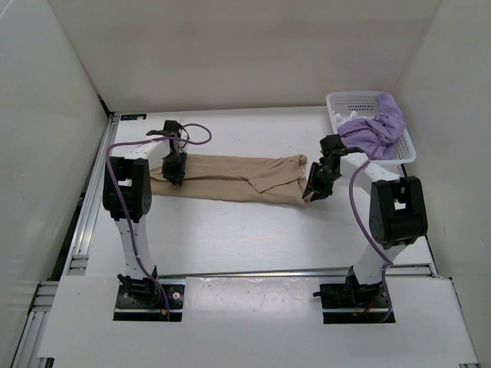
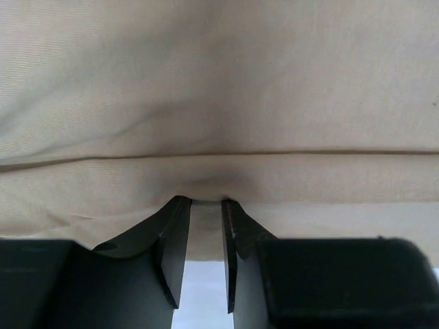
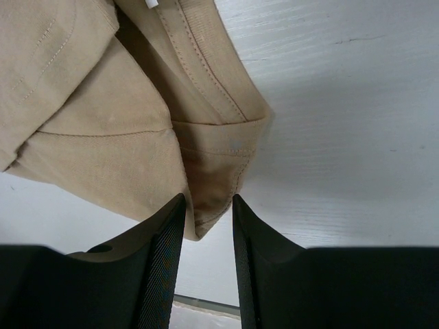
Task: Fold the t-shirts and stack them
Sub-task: Fold the other side of the tshirt into a rectangle
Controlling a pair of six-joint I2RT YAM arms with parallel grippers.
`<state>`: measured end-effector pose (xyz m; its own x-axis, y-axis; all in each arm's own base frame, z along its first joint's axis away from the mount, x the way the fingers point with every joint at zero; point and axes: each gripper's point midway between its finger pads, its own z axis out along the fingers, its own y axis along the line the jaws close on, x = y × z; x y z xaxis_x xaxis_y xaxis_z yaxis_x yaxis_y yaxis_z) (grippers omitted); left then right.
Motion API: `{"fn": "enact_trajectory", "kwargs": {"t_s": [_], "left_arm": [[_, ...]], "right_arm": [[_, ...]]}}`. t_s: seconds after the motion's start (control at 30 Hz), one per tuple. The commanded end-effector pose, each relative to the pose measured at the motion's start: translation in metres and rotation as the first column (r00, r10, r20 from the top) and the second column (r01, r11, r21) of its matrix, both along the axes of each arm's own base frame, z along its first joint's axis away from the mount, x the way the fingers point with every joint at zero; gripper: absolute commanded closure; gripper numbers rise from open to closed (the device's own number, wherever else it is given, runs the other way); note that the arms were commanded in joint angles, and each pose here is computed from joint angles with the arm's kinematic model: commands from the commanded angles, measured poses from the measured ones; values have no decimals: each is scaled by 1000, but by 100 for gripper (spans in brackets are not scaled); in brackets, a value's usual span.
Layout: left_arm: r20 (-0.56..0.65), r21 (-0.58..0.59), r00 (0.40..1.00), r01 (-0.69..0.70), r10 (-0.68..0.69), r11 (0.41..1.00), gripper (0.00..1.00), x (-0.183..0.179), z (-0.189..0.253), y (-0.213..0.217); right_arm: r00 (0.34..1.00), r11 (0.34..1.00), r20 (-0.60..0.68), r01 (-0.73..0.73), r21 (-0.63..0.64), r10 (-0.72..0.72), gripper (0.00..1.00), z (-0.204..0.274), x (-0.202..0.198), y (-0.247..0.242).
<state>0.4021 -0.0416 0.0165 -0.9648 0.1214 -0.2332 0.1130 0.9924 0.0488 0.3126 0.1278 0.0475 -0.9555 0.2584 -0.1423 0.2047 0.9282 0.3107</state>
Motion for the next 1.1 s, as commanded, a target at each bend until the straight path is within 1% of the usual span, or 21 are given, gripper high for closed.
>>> {"fn": "enact_trajectory", "kwargs": {"t_s": [0.0,0.03,0.13,0.27,0.3,0.37,0.4,0.43,0.5,0.63,0.7,0.73,0.8,0.83,0.87,0.9,0.93,1.0,1.03,1.07], "left_arm": [[29,36,1000,-7,6,999,64,11,2,4],[53,41,999,-10,8,999,60,18,8,5],[89,36,996,-21,17,999,56,30,18,7],[108,34,994,-40,36,999,51,39,22,14],[111,33,993,-50,46,998,44,42,22,19],[127,42,990,-66,60,997,38,49,25,25],[125,58,989,-82,74,995,38,51,22,33],[127,71,988,-98,88,993,34,51,23,40],[146,83,984,-115,102,990,31,61,25,47],[196,118,970,-166,141,979,23,75,38,69],[216,123,958,-216,186,969,20,79,45,91],[240,118,950,-233,200,965,20,82,54,99],[243,65,940,-262,239,963,17,78,67,115],[257,43,934,-269,250,962,17,76,78,119],[252,10,932,-270,259,963,17,73,82,121],[223,2,931,-296,288,955,15,61,78,133],[197,-6,933,-306,301,952,15,49,81,136],[159,-24,928,-339,338,941,14,31,74,149],[111,-18,930,-351,351,936,14,15,60,150],[95,-16,927,-363,363,932,14,6,57,154]], "right_arm": [[1000,1000,20,-9,-17,9,62,4,-3,-3],[1000,1000,20,-9,-17,9,62,4,-3,-3],[1000,1000,13,-7,-28,7,62,1,-6,-5],[1000,1000,13,-7,-28,7,62,1,-6,-5],[1000,1000,13,-7,-28,7,62,1,-6,-5],[1000,1000,4,-7,-30,7,62,-1,-8,-6],[1000,999,6,-4,-38,5,62,-2,-8,-7],[1000,999,6,-4,-38,5,62,-2,-8,-7],[1000,999,8,-13,-40,13,62,-2,-8,-8],[999,999,29,-12,-36,13,60,5,-7,-7],[999,999,44,-9,-41,11,59,9,-5,-9],[998,999,55,-8,-39,11,59,12,-5,-9],[997,999,69,-16,-39,19,58,16,-4,-9],[996,999,82,-16,-36,19,49,20,-4,-9],[995,1000,95,-19,-23,21,45,25,-4,-7],[995,1000,93,-25,-9,25,41,26,-4,-4],[995,1000,90,-29,2,29,35,26,-9,-3],[995,999,95,-20,38,16,32,26,-10,2],[996,996,88,-18,84,10,31,27,-11,10],[996,994,85,-13,109,4,31,27,-12,14]]}}
